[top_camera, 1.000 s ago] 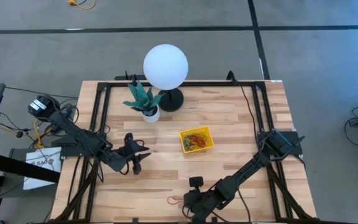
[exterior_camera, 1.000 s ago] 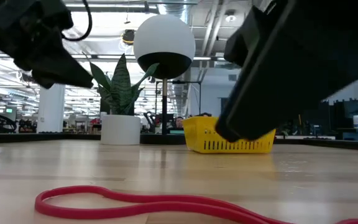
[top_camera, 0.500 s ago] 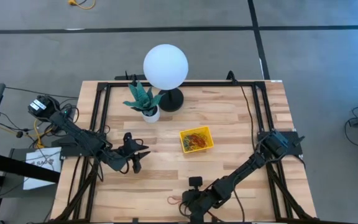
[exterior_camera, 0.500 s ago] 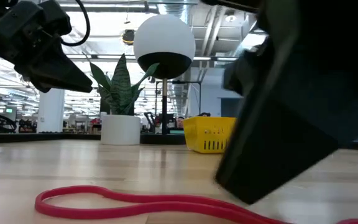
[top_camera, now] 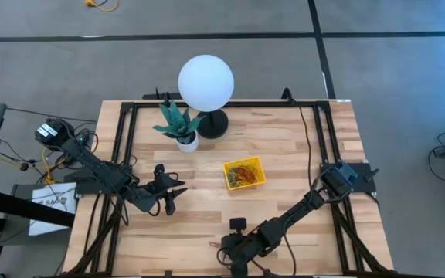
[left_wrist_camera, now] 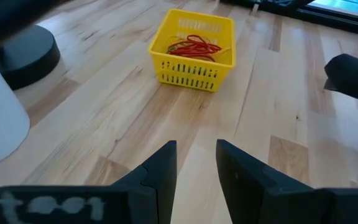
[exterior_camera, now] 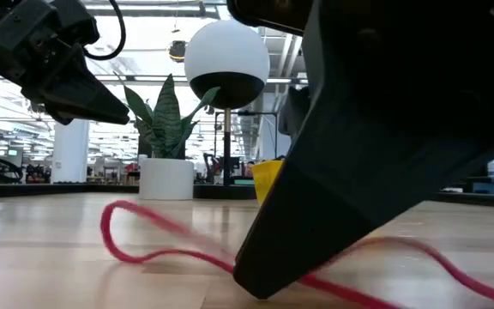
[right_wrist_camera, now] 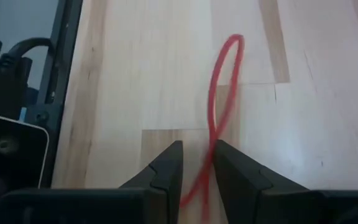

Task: Pick and place items into bin
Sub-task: Put the red rubber band into the yellow bin

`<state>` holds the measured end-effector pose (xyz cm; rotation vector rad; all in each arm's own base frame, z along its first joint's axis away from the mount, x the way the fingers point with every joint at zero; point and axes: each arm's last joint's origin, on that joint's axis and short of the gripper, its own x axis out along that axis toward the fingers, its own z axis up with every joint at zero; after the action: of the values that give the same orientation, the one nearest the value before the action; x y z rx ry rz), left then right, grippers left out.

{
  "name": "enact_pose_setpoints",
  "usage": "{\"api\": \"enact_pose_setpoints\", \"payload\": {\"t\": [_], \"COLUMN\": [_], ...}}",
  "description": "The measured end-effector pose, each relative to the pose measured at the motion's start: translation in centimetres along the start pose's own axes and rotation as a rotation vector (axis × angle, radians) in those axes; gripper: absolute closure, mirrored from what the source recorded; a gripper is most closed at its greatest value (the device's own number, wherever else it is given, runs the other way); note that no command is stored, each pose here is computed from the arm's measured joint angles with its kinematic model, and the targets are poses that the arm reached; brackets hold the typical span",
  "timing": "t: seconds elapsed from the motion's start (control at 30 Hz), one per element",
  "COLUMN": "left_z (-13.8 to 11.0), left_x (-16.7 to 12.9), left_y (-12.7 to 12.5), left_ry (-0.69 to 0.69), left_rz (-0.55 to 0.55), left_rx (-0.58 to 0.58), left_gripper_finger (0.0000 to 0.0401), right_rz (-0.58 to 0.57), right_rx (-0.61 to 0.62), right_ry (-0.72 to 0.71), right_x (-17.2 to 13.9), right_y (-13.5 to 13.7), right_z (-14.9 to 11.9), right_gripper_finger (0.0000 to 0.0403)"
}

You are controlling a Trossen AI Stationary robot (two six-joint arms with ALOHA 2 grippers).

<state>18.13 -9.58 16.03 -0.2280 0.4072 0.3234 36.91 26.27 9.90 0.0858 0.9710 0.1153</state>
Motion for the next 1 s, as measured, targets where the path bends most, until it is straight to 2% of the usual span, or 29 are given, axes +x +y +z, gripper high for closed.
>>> {"api": "enact_pose_setpoints", "payload": {"t": [0.17,0.33,0.53,0.63,0.73,0.9,1.0], "left_z": [0.0,0.0,0.0,0.0,0.0,0.0,0.0], "left_x": [0.0,0.0,0.0,0.0,0.0,0.0,0.0], "left_y": [0.0,0.0,0.0,0.0,0.0,0.0,0.0], "left_ry": [0.002,0.004,0.004,0.005,0.005,0.005,0.005], "left_rz": [-0.002,-0.002,-0.003,-0.003,-0.003,-0.003,-0.004], "left_rx": [0.001,0.002,0.002,0.003,0.003,0.003,0.003], "left_gripper_finger": [0.0299,0.0299,0.0299,0.0299,0.0299,0.0299,0.0299], "right_rz": [-0.019,-0.028,-0.098,-0.192,-0.305,-0.535,-0.616], "right_rx": [-0.087,-0.175,-0.190,-0.201,-0.208,-0.203,-0.162], "right_ry": [-0.005,-0.014,-0.138,-0.143,-0.168,-0.206,-0.213], "right_x": [-0.2,-1.8,-6.4,-8.8,-12.4,-17.7,-20.1], "right_y": [0.0,0.1,0.4,0.0,-0.6,-3.0,-5.0], "right_z": [0.1,1.1,4.3,4.9,5.9,6.4,7.0], "right_gripper_finger": [0.0335,0.0395,0.0400,0.0401,0.0402,0.0402,0.0402]}}
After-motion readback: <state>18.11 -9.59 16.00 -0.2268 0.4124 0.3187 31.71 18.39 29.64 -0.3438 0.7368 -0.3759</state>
